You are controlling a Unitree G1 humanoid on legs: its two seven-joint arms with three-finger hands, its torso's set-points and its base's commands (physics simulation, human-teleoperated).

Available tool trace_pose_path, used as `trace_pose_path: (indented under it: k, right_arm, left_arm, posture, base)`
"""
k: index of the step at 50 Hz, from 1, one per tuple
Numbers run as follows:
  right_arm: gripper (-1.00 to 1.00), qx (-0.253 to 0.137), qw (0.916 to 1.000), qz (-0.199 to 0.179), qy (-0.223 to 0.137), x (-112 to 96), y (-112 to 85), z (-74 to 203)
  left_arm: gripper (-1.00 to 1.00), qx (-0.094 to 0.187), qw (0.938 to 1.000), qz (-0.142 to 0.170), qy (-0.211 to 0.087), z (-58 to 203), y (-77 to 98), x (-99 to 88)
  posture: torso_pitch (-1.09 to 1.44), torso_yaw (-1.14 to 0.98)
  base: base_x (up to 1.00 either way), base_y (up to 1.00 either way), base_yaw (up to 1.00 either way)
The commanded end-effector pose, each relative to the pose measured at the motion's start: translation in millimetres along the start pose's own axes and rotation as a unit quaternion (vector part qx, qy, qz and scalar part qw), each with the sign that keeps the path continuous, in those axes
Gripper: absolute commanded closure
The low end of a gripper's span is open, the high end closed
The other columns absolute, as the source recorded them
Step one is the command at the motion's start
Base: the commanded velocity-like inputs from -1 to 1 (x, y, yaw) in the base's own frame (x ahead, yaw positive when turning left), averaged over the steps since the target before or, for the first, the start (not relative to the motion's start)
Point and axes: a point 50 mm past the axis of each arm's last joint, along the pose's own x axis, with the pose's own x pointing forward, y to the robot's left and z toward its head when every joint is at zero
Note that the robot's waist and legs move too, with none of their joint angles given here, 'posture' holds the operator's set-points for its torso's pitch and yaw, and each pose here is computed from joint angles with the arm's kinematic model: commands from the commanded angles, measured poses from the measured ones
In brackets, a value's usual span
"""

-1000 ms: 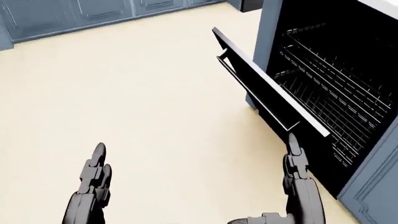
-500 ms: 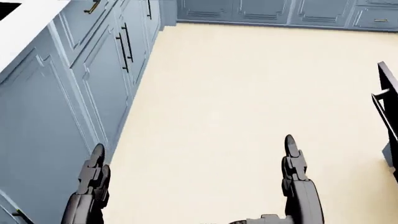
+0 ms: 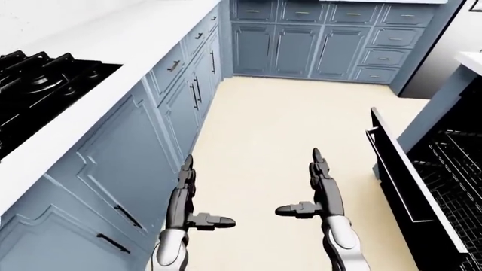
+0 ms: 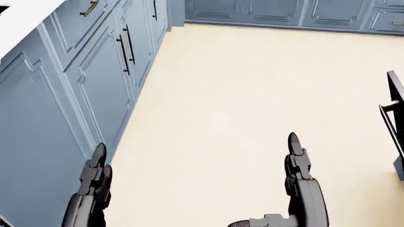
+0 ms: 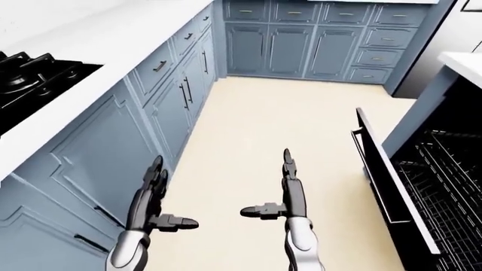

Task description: Close the dishwasher door

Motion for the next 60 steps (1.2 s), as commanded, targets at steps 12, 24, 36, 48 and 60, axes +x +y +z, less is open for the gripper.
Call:
trace_pose_path:
  k: [12,24,36,48,60]
  right_arm:
    - [-1.0,-0.003,0.9994,-0.007,-0.034,1.5,-3.9,13.0]
    - [-1.0,-0.003,0.9993,-0.008,-0.036,0.1,-4.3,13.6]
    - [-1.0,-0.003,0.9993,-0.008,-0.036,0.1,-4.1,14.0]
    - [-1.0,-0.003,0.9993,-0.008,-0.036,1.3,-3.8,13.6]
    - [-1.0,-0.002,0.9993,-0.008,-0.037,0.1,-4.3,14.3]
  left_arm:
    - [-1.0,0.001,0.9993,-0.011,-0.037,12.1,-6.3,3.4]
    - [-1.0,-0.001,0.9992,-0.009,-0.038,13.5,-4.5,2.9]
    - [-1.0,-0.001,0.9992,-0.008,-0.039,13.9,-4.2,2.8]
    - [-1.0,0.0,0.9992,-0.009,-0.038,12.5,-5.1,3.6]
    - [-1.0,-0.001,0.9992,-0.007,-0.039,13.7,-4.2,3.6]
  posture:
    - [0.0,0.0]
    - [0.0,0.0]
    - [0.0,0.0]
    - [0.0,0.0]
    - [0.0,0.0]
  base:
    - [0.0,-0.16,0.0]
    - [0.0,-0.16,0.0]
    - [0.0,-0.16,0.0]
    - [0.0,-0.16,0.0]
    - [0.0,-0.16,0.0]
